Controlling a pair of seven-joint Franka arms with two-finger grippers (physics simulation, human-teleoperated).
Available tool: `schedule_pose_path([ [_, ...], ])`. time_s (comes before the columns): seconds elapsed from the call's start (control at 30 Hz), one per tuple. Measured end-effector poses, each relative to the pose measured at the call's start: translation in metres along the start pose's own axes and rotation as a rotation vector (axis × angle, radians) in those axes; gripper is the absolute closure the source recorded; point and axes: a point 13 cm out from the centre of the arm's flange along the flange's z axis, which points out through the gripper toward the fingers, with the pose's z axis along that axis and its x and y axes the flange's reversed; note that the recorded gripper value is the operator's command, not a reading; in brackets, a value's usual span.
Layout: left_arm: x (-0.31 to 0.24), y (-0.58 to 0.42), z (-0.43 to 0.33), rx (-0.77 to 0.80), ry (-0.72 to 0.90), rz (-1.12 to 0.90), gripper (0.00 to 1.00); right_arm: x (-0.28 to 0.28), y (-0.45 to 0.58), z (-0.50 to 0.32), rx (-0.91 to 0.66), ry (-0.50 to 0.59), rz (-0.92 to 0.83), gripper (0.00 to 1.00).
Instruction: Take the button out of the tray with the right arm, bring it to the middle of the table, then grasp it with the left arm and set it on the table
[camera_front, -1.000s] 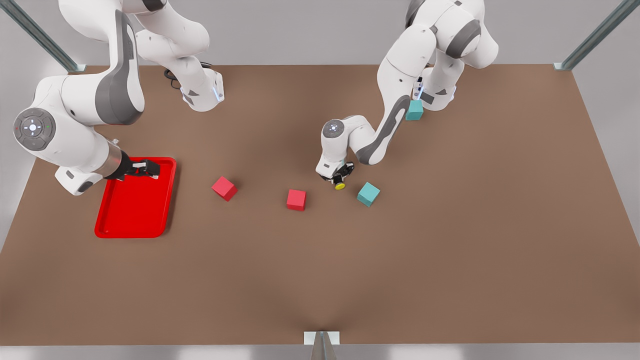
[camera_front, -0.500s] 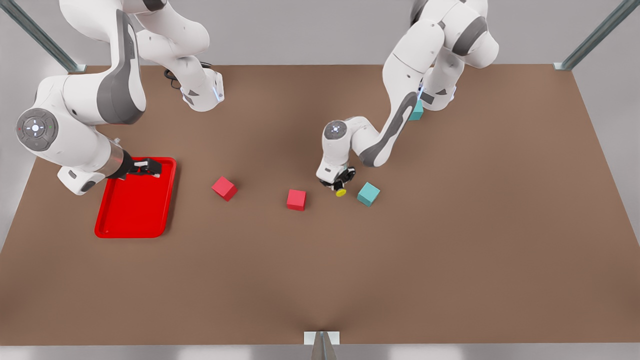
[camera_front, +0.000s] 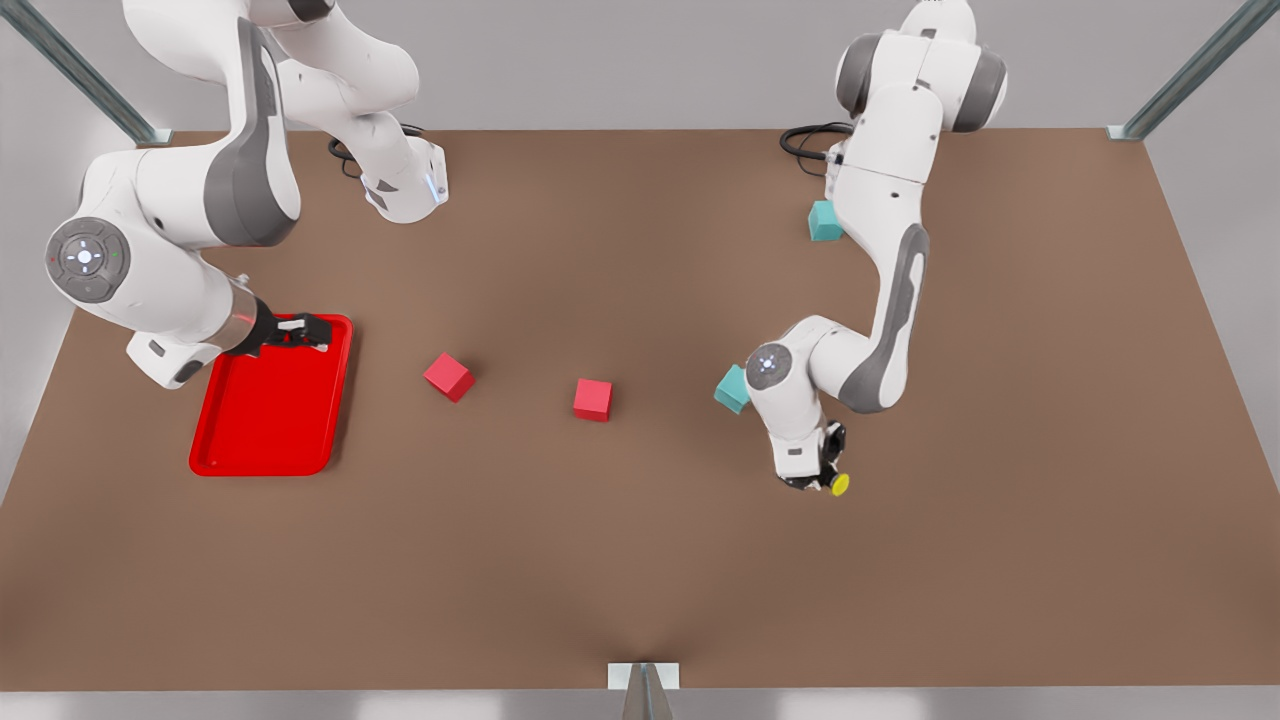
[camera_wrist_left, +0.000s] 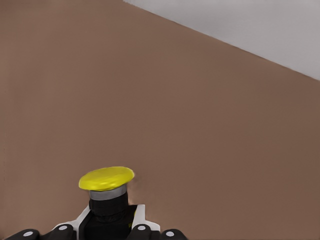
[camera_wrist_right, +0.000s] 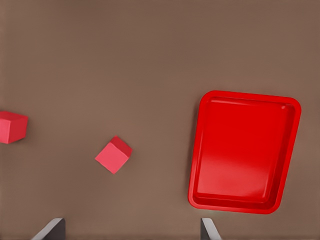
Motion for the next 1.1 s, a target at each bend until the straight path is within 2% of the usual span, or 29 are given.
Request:
schedule_pose_path([
  [0.1,-0.031,0.044,0.030,-0.171,-0.135,-0.045,0.56,0.000,0.000,0.000,0.000,0.001,0.000,0.00],
  [0.3,-0.080,0.100,0.074,-0.392,-0.422,-0.166,0.56,0.001,0.002,0.000,0.000,0.002,-0.005,0.00],
  [0.57,-0.101,0.112,0.141,-0.455,-0.694,-0.288,0.56,0.002,0.008,-0.002,0.004,0.004,-0.017,0.00],
  [0.87,-0.098,0.120,0.154,-0.419,-0.793,-0.420,0.56,0.003,0.009,-0.001,0.006,0.008,-0.019,0.00],
  [0.9,-0.099,0.120,0.155,-0.414,-0.799,-0.437,0.47,0.003,0.012,-0.001,0.007,0.009,-0.025,0.00],
  [0.93,-0.099,0.121,0.156,-0.409,-0.804,-0.450,0.00,0.004,0.016,-0.001,0.009,0.010,-0.031,0.00],
  [1.1,-0.100,0.120,0.157,-0.378,-0.823,-0.511,0.00,0.005,0.018,-0.001,0.011,0.015,-0.036,0.00],
])
